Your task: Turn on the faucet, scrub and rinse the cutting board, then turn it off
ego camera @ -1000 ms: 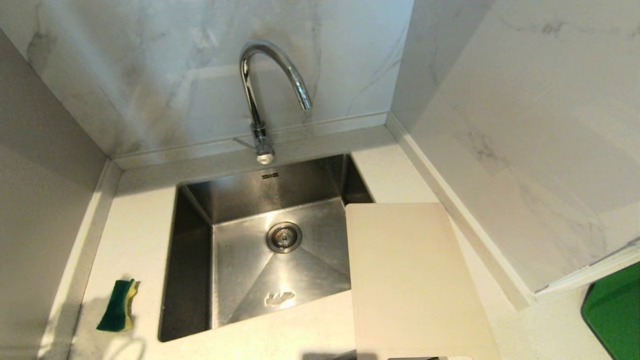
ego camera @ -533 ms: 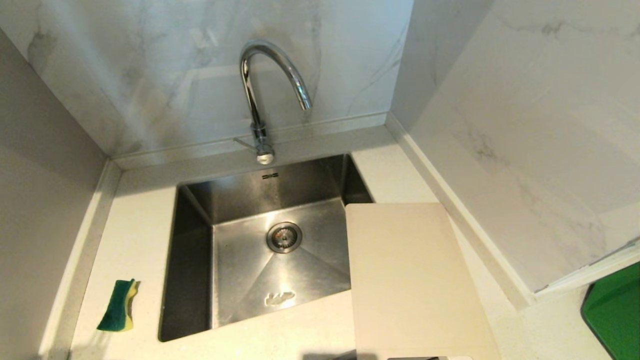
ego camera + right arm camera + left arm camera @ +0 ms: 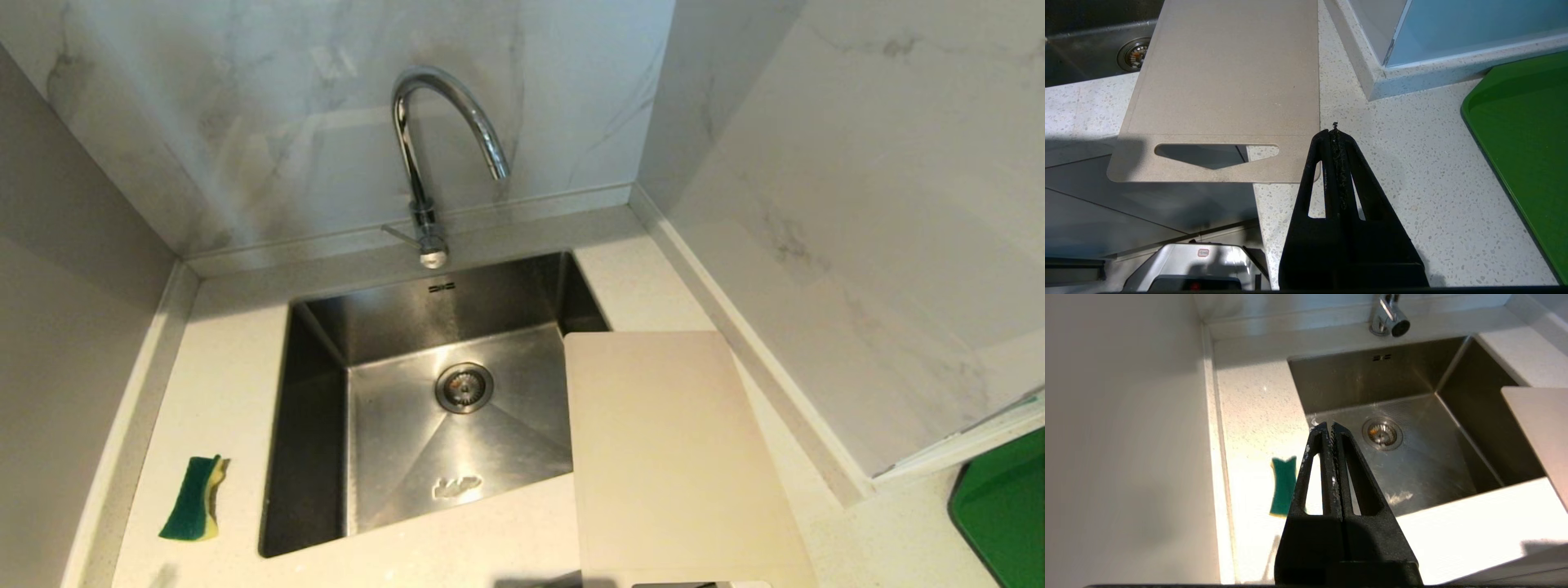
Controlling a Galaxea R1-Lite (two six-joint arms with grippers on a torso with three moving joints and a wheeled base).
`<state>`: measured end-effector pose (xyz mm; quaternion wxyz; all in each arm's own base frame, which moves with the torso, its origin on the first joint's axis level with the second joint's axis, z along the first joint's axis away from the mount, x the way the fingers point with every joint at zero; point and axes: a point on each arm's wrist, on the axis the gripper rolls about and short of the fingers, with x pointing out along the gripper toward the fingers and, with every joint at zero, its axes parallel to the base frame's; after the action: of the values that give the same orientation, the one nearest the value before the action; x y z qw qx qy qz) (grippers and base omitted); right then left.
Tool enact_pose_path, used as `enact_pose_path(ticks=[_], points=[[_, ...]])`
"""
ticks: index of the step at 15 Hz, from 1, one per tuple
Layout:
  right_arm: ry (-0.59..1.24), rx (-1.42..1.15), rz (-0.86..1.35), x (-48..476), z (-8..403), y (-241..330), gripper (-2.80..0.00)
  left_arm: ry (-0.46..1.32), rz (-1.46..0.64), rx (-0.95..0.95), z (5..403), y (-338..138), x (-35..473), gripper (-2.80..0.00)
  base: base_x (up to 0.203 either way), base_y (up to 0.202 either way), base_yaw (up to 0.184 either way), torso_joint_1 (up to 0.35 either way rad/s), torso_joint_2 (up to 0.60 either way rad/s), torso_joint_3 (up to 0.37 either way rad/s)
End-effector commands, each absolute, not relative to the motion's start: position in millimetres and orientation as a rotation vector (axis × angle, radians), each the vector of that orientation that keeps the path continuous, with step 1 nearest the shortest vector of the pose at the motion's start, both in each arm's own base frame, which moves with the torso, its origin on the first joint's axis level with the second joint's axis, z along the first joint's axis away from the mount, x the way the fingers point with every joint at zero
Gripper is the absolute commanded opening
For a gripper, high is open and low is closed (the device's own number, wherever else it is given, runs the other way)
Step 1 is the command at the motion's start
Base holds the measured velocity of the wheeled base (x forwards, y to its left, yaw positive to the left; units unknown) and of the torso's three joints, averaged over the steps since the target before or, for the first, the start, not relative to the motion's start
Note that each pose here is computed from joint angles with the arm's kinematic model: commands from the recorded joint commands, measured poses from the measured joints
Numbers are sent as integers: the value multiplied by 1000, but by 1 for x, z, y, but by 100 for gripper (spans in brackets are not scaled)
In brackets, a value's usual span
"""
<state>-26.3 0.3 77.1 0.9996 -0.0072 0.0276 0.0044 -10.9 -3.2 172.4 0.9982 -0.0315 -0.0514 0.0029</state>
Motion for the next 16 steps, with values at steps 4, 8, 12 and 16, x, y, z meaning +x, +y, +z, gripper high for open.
enact_pose_path(ticks=[4, 8, 12, 16], points=[[55, -14, 10, -26, 77, 0, -280, -73, -59, -62, 140, -4, -2, -280, 0, 0, 0, 0, 0, 0], [56, -15, 10, -26, 77, 0, -280, -73, -159, -59, 120, -6, 2, -280, 0, 0, 0, 0, 0, 0], [55, -15, 10, -26, 77, 0, -280, -42, -230, -68, 113, -7, 2, -280, 0, 0, 0, 0, 0, 0], [55, -15, 10, -26, 77, 0, -280, -77, -249, -71, 116, -7, 2, -280, 0, 0, 0, 0, 0, 0]])
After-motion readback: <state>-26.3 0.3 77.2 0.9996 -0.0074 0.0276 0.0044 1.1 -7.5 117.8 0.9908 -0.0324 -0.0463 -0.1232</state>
